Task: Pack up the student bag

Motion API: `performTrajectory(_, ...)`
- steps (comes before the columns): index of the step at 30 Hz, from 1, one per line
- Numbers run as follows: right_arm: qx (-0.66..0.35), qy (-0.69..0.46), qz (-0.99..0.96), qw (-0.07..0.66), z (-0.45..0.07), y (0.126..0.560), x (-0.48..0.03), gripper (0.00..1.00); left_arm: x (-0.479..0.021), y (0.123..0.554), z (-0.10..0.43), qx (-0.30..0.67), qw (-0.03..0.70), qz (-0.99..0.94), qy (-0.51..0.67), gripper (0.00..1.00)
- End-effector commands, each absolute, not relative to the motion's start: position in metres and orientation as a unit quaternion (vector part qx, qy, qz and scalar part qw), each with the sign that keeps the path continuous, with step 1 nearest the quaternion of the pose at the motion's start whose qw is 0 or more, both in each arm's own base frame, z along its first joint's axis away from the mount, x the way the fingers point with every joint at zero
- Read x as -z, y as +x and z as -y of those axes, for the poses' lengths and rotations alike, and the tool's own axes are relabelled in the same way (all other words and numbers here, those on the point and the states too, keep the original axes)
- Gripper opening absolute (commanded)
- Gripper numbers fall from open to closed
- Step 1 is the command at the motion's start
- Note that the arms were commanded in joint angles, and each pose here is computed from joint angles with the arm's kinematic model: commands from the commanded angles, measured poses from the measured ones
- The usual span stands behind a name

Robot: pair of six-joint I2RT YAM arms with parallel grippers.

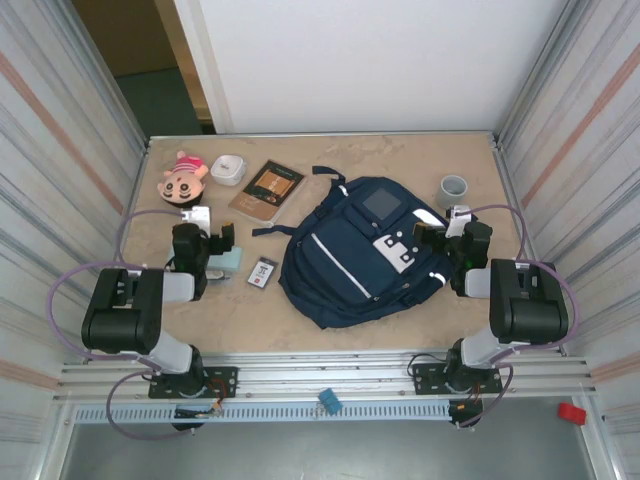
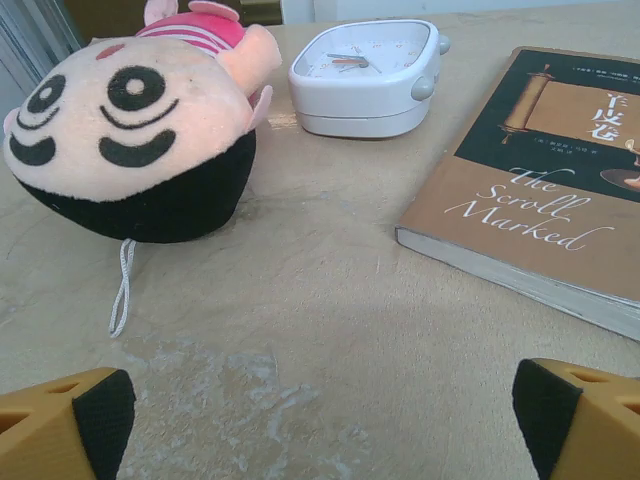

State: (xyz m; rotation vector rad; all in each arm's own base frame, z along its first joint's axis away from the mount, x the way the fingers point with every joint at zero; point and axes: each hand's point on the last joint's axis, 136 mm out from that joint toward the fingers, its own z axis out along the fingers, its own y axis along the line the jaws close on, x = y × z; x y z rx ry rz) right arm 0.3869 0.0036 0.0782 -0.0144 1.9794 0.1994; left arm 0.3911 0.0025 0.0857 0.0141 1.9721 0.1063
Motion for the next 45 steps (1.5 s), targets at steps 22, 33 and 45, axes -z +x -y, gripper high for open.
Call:
performTrajectory(22,-0.087,-0.004,-0.830,0.551,-0.004,0.391,-0.084,0.99,-0.092,0.394,-0.004,-0.045,0.559,-0.828,0.000,0.99)
performTrajectory(33,-0.071,0.033,-0.828,0.555,0.010,0.392,-0.094,0.99,-0.103,0.396,0.001,-0.037,0.552,-0.833,0.015,0.99)
performTrajectory(45,-0.119,0.226,-0.885,0.388,0.039,0.330,-0.232,0.99,-0.236,0.406,0.106,0.117,0.482,-0.864,0.090,0.78)
